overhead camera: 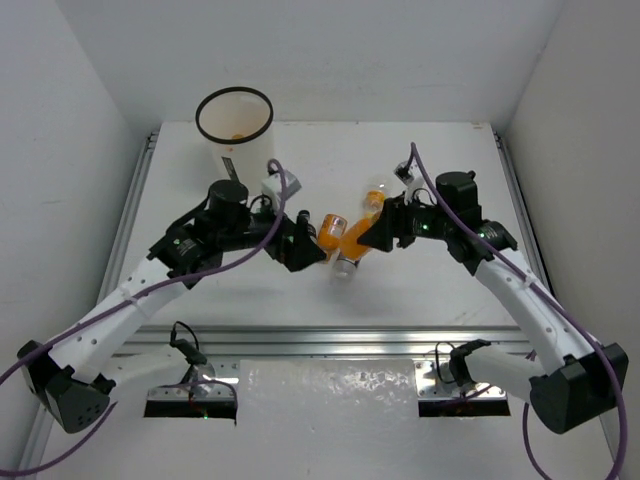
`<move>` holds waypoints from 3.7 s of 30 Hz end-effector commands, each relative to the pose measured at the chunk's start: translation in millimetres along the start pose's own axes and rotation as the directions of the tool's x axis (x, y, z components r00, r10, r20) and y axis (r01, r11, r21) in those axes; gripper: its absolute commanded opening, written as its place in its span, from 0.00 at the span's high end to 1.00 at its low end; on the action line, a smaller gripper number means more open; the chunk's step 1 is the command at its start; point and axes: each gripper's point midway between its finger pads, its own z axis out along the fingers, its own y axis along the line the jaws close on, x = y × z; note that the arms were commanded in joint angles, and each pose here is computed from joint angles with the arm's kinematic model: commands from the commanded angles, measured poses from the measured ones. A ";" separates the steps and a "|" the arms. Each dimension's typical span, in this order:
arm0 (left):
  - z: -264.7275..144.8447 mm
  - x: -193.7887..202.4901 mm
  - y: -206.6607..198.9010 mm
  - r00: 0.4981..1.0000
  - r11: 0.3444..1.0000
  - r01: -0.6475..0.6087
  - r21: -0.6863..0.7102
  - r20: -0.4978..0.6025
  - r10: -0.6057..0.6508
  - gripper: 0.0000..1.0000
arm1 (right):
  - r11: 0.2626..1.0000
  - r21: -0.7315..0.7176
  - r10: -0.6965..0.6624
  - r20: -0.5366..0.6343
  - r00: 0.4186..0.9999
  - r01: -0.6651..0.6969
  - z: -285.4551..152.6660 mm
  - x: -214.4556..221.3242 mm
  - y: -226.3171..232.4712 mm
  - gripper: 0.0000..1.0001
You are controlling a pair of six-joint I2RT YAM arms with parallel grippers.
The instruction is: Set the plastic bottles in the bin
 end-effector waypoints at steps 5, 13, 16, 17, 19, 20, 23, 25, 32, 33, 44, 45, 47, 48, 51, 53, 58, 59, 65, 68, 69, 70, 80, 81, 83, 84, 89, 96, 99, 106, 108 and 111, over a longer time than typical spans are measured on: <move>-8.0 8.7 -80.1 0.990 0.911 -0.118 0.395 -0.030 0.141 0.00 | 0.770 -0.637 -0.089 -0.072 0.993 0.023 -50.7 22.1 130.4 0.65; 4.0 36.3 -95.8 0.981 0.881 -0.048 0.470 -0.142 0.129 0.03 | 0.747 -0.662 -0.123 -0.057 0.991 0.055 -42.0 17.4 150.6 0.65; -2.0 35.4 -103.8 0.982 0.859 -0.049 0.510 -0.131 0.134 0.16 | 0.763 -0.641 -0.113 -0.010 0.994 0.080 -37.9 6.3 149.9 0.65; -4.8 35.0 -108.7 0.983 0.843 -0.043 0.536 -0.129 0.133 0.18 | 0.784 -0.615 -0.103 0.013 0.995 0.089 -34.4 -0.4 147.7 0.65; -9.0 34.7 -117.4 0.983 0.813 -0.024 0.581 -0.132 0.124 0.18 | 0.793 -0.602 -0.098 0.031 0.995 0.097 -32.7 -3.8 146.0 0.66; -7.9 32.0 -118.1 0.985 0.811 -0.030 0.584 -0.122 0.124 0.18 | 0.786 -0.606 -0.106 0.061 0.993 0.121 -34.1 -8.5 148.2 0.65; -1.6 16.6 -110.5 0.990 0.855 -0.059 0.515 -0.079 0.116 0.85 | 0.771 -0.625 -0.099 0.070 0.993 0.121 -38.0 -9.6 152.6 0.41; 7.2 -2.1 -95.0 0.996 0.918 -0.058 0.393 -0.036 0.079 1.00 | 0.788 -0.601 -0.096 0.094 0.991 0.134 -37.1 -10.6 148.7 0.01; -36.7 -118.9 77.2 0.945 0.775 0.270 -0.571 0.311 -0.101 1.00 | 0.963 0.210 0.118 0.246 0.962 -0.172 -67.4 -33.4 -7.6 0.01; -47.4 -129.0 94.3 0.930 0.730 0.315 -0.607 0.351 -0.110 1.00 | 0.935 0.294 0.120 0.264 0.957 -0.198 -75.8 -31.5 -21.6 0.01; -85.4 -232.0 305.5 0.856 0.384 0.492 -0.781 0.514 -0.051 0.91 | 0.915 0.337 0.167 0.186 0.968 -0.222 -45.9 0.5 -52.7 0.01; -71.1 -232.6 311.1 0.861 0.415 0.485 -0.770 0.504 -0.071 0.89 | 0.916 0.336 0.170 0.176 0.970 -0.221 -42.8 1.3 -54.3 0.01; -53.9 -219.0 348.3 0.867 0.410 0.487 -0.772 0.485 -0.116 0.74 | 0.913 0.342 0.179 0.150 0.972 -0.221 -32.5 2.1 -61.5 0.01; -48.4 -216.3 355.1 0.866 0.428 0.489 -0.760 0.482 -0.133 0.65 | 0.912 0.345 0.178 0.153 0.972 -0.221 -30.2 -1.8 -63.5 0.01; -28.2 -214.5 360.4 0.866 0.484 0.487 -0.727 0.475 -0.158 0.29 | 0.887 0.398 0.184 0.157 0.970 -0.233 -15.1 -8.9 -85.0 0.01; -26.6 -221.8 354.1 0.864 0.516 0.484 -0.707 0.481 -0.151 0.01 | 0.849 0.467 0.177 0.193 0.965 -0.249 -6.0 -17.7 -108.6 0.01; -53.9 -243.0 317.0 0.850 0.552 0.483 -0.680 0.515 -0.111 0.00 | 0.787 0.552 0.225 0.157 0.961 -0.275 57.4 -30.6 -169.8 0.01; -59.5 -244.3 308.2 0.850 0.557 0.481 -0.677 0.517 -0.105 0.00 | 0.779 0.565 0.202 0.182 0.962 -0.271 64.7 -47.3 -178.1 0.01; -91.1 -208.8 240.3 0.857 0.575 0.479 -0.663 0.495 -0.143 0.00 | 0.742 0.622 0.253 0.085 0.964 -0.250 137.2 -44.4 -238.3 0.01; -91.1 -165.1 191.8 0.866 0.619 0.447 -0.646 0.487 -0.117 0.00 | 0.686 0.688 0.292 0.040 0.956 -0.238 152.3 -26.3 -264.1 0.05; -89.5 -156.1 183.9 0.869 0.627 0.442 -0.641 0.480 -0.122 0.00 | 0.687 0.687 0.298 0.030 0.954 -0.237 156.1 -20.7 -266.7 0.13; -77.8 -137.7 177.3 0.883 0.642 0.427 -0.637 0.445 -0.147 0.00 | 0.688 0.687 0.305 0.019 0.952 -0.234 157.9 -10.3 -268.8 0.20; -21.0 -87.4 54.0 0.921 0.963 0.269 -0.031 0.302 -0.247 0.00 | 0.909 0.416 -0.077 0.229 0.970 -0.026 85.5 -63.8 -148.8 0.74; -18.4 -95.0 41.5 0.920 0.973 0.225 0.043 0.320 -0.227 0.00 | 0.939 0.342 -0.144 0.300 0.943 0.034 75.2 -78.4 -119.2 0.74; -9.4 -91.3 15.2 0.925 0.965 0.195 0.176 0.293 -0.241 0.00 | 0.976 0.125 -0.214 0.352 0.911 0.181 43.6 -63.8 -49.1 0.74; -7.6 -94.0 4.0 0.925 0.962 0.169 0.217 0.301 -0.230 0.00 | 0.968 0.044 -0.243 0.385 0.890 0.246 33.8 -61.6 -21.2 0.74; 23.3 -82.9 -53.9 0.957 0.950 0.098 0.298 0.235 -0.172 0.00 | 0.852 -0.303 -0.274 0.434 0.858 0.426 -11.6 -10.3 76.7 0.74; 34.8 -72.7 -93.4 0.958 0.928 0.041 0.369 0.249 -0.142 0.00 | 0.749 -0.431 -0.275 0.489 0.828 0.504 -58.7 -17.8 132.0 0.74; 40.4 -73.6 -95.1 0.960 0.931 0.052 0.361 0.238 -0.146 0.04 | 0.728 -0.454 -0.278 0.491 0.826 0.514 -65.4 -16.2 139.9 0.73; 45.6 -75.6 -118.8 0.971 0.897 0.027 0.442 0.201 -0.129 0.87 | 0.727 -0.463 -0.251 0.509 0.824 0.507 -68.7 -18.1 143.8 0.64; 50.3 -75.5 -113.5 0.972 0.911 0.046 0.410 0.190 -0.135 1.00 | 0.767 -0.442 -0.231 0.486 0.843 0.465 -63.1 -20.8 136.8 0.07; 46.1 -116.6 -59.4 0.933 0.984 0.164 0.070 0.312 -0.178 1.00 | 0.955 -0.160 -0.155 0.454 0.877 0.251 -47.6 -45.3 82.2 0.01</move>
